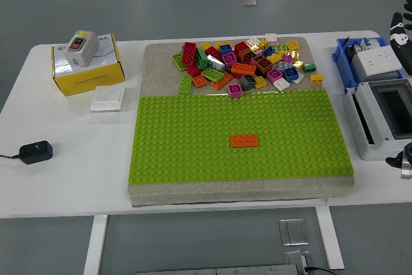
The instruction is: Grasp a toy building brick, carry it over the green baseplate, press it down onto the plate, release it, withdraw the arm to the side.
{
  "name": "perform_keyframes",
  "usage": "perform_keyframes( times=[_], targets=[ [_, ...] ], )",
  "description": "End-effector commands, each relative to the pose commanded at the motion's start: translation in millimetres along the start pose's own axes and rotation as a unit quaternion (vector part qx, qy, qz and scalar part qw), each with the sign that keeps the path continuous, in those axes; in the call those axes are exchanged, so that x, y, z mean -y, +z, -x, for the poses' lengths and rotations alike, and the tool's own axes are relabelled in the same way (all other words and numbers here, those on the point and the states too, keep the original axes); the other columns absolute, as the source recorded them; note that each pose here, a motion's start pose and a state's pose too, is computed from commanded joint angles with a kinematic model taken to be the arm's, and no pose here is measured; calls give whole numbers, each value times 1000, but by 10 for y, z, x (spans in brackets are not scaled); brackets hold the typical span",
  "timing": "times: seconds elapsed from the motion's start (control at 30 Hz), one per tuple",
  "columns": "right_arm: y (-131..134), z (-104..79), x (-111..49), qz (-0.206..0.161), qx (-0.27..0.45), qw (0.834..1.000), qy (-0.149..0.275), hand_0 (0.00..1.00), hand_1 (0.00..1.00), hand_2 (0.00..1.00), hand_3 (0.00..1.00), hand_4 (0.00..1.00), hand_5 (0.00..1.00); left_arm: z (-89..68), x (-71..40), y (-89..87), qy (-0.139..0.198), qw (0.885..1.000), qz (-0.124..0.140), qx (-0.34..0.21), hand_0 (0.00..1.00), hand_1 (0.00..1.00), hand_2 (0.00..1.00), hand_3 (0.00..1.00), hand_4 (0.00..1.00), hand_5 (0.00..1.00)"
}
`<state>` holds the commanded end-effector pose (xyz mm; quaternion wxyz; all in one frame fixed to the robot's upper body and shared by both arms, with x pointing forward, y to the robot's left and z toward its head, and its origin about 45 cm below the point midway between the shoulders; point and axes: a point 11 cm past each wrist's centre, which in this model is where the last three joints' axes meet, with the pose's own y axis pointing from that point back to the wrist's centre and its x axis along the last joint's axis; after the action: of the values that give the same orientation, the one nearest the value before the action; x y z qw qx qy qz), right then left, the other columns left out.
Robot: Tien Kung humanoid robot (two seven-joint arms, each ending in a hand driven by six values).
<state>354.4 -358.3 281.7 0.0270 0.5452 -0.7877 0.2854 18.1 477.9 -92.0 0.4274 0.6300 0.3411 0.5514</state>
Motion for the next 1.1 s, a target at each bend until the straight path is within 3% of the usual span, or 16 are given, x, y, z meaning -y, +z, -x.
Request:
perform_keyframes(
  times=[0.37,1.1],
  targets=[
    [57,-197,63,22,72,997,25,663,696,736,768,589,523,23,0,-1,-1,1000,0,-1,671,651,606,667,396,470],
    [-1,-216,61,1,42,999,34,651,686,733,756,585,510,57,1,-20,-4,1000,-2,-2,671,651,607,668,395,470]
  ],
)
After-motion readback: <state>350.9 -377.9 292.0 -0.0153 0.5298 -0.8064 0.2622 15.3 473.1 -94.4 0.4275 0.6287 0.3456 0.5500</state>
